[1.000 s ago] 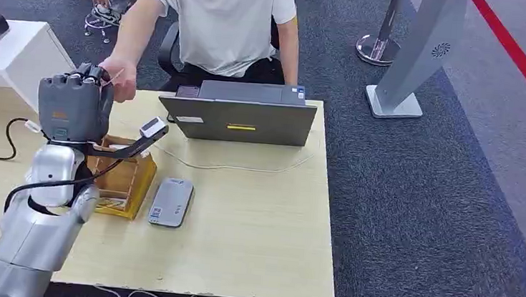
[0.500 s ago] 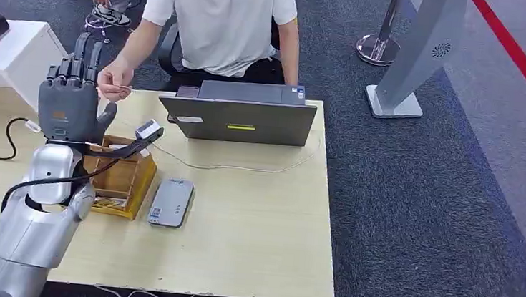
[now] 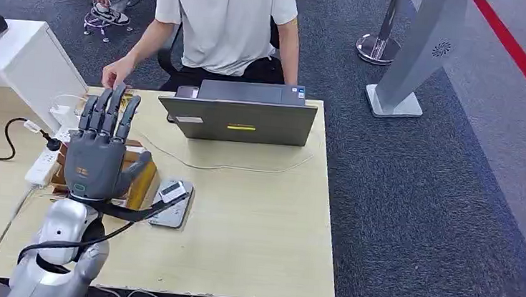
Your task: Pass the card to the sensor for recognition and then transmit it.
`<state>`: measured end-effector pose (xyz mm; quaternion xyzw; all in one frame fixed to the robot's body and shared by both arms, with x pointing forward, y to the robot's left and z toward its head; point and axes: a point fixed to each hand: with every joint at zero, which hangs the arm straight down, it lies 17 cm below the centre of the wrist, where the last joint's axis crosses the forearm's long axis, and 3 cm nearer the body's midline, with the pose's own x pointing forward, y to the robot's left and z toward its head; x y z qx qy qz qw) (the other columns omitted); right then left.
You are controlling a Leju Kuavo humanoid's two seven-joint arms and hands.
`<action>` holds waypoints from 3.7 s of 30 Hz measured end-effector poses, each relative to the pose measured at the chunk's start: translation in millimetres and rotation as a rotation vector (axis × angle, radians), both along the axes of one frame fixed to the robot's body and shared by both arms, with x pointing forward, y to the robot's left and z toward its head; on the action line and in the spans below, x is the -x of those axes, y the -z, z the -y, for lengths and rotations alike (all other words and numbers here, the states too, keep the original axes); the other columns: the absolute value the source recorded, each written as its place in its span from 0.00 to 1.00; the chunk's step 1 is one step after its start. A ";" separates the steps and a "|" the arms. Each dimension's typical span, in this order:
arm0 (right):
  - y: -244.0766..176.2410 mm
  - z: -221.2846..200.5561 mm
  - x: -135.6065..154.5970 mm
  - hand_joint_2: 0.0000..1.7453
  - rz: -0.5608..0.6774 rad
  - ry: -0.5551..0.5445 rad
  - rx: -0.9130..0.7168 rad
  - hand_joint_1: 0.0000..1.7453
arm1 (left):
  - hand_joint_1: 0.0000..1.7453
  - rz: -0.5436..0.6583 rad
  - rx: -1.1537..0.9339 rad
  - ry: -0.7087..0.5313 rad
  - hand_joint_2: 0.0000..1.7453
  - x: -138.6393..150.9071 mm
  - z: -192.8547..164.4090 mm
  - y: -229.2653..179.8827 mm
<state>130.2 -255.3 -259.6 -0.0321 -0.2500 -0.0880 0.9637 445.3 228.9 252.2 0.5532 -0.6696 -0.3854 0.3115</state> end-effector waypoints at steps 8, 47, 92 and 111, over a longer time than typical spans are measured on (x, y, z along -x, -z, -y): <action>2.4 6.3 9.0 0.00 -0.020 0.076 0.000 0.00 | 0.00 -0.090 0.023 0.057 1.00 57.3 14.4 42.6; 5.9 7.9 15.3 0.00 -0.062 0.022 0.021 0.00 | 0.00 -0.404 -0.084 -0.298 1.00 55.4 -116.4 155.2; 6.3 3.9 16.9 0.00 -0.065 -0.034 0.022 0.00 | 0.00 -0.397 -0.124 -0.407 1.00 55.4 -184.4 196.9; 6.1 -0.2 17.5 0.00 -0.064 -0.033 0.017 0.00 | 0.00 -0.322 -0.109 -0.286 1.00 46.8 -131.5 175.4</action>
